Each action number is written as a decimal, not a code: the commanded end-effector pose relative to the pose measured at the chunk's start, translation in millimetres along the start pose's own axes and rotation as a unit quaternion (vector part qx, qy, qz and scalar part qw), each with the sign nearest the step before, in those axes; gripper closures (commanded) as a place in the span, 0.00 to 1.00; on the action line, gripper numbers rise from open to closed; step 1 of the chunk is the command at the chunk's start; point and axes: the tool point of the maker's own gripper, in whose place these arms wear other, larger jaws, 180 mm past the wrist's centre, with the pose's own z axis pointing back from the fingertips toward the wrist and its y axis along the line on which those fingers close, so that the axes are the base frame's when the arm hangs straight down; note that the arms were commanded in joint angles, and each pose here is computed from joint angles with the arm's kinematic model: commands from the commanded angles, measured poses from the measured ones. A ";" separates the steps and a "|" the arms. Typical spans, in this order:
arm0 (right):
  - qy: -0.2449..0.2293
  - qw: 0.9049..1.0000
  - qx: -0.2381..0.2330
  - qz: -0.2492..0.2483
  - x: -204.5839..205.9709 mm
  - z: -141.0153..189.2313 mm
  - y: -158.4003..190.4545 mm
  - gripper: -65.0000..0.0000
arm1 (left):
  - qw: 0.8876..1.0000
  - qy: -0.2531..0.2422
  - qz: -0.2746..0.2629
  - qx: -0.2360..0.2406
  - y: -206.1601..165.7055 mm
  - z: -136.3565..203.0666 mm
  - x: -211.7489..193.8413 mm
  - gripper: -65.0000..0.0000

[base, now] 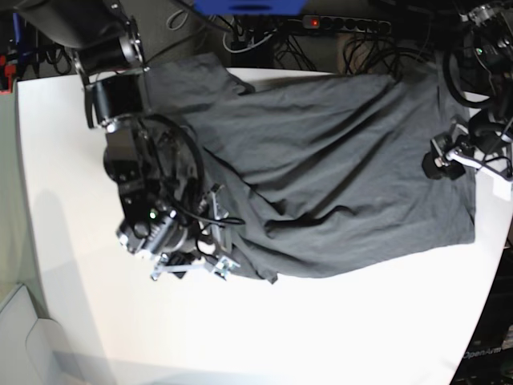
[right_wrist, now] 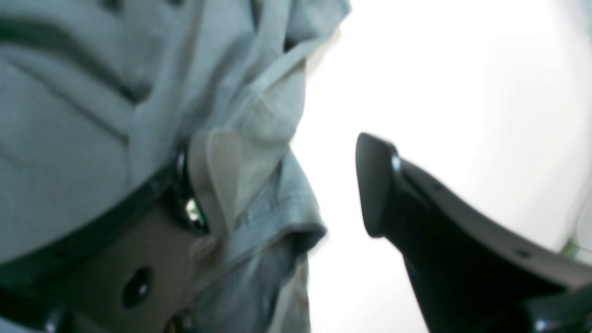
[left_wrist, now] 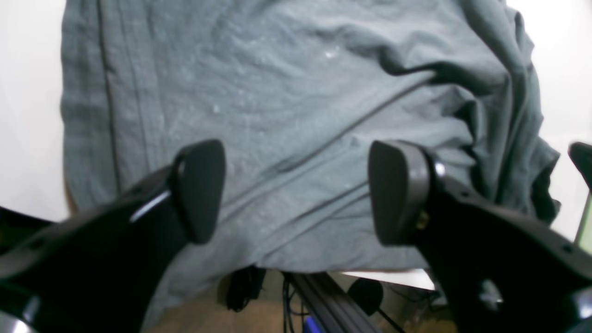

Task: Layout the t-shirt on the table in an organized manner, then fold the t-shirt properly
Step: 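Pull the shirt edge with the right gripper away from the left gripper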

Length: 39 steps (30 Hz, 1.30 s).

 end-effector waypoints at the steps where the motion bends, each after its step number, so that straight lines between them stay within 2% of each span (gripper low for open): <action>1: -0.015 1.000 -0.003 -0.004 14.9 0.3 -9.1 0.38 | 1.000 -0.013 0.002 -0.008 -4.3 4.5 8.4 0.27; 7: -0.057 0.997 0.040 -0.025 29.9 -24.7 8.1 0.38 | 1.000 -0.017 0.003 -0.006 -3.4 5.2 10.9 0.27; 14: -0.062 0.995 0.067 -0.042 21.3 -41.3 21.2 0.40 | 1.000 -0.023 0.002 -0.005 -3.4 5.3 13.4 0.27; 17: -0.065 0.994 0.072 -0.045 19.2 -44.7 23.6 0.52 | 1.000 -0.025 0.002 -0.007 -4.2 5.4 15.0 0.27; 21: -0.070 0.994 0.070 -0.045 22.4 -44.3 21.0 0.80 | 1.000 -0.029 0.001 -0.009 -5.8 5.5 18.1 0.27; 23: -0.075 0.994 0.065 -0.042 26.3 -41.7 17.2 0.90 | 1.000 -0.030 0.001 -0.009 -5.8 5.5 18.4 0.27; 28: -0.078 0.995 0.043 -0.034 31.5 -34.9 -7.1 1.00 | 0.999 -0.035 0.000 -0.013 -9.0 5.4 22.6 0.27; 35: -0.086 0.996 -0.022 -0.016 41.8 -9.6 -75.3 1.00 | 0.999 -0.032 0.000 -0.012 -8.4 4.8 21.4 0.27; 39: -0.127 0.989 -0.068 -0.027 55.4 16.1 -122.8 1.00 | 1.000 -0.015 0.021 -0.005 2.8 -4.0 14.4 0.26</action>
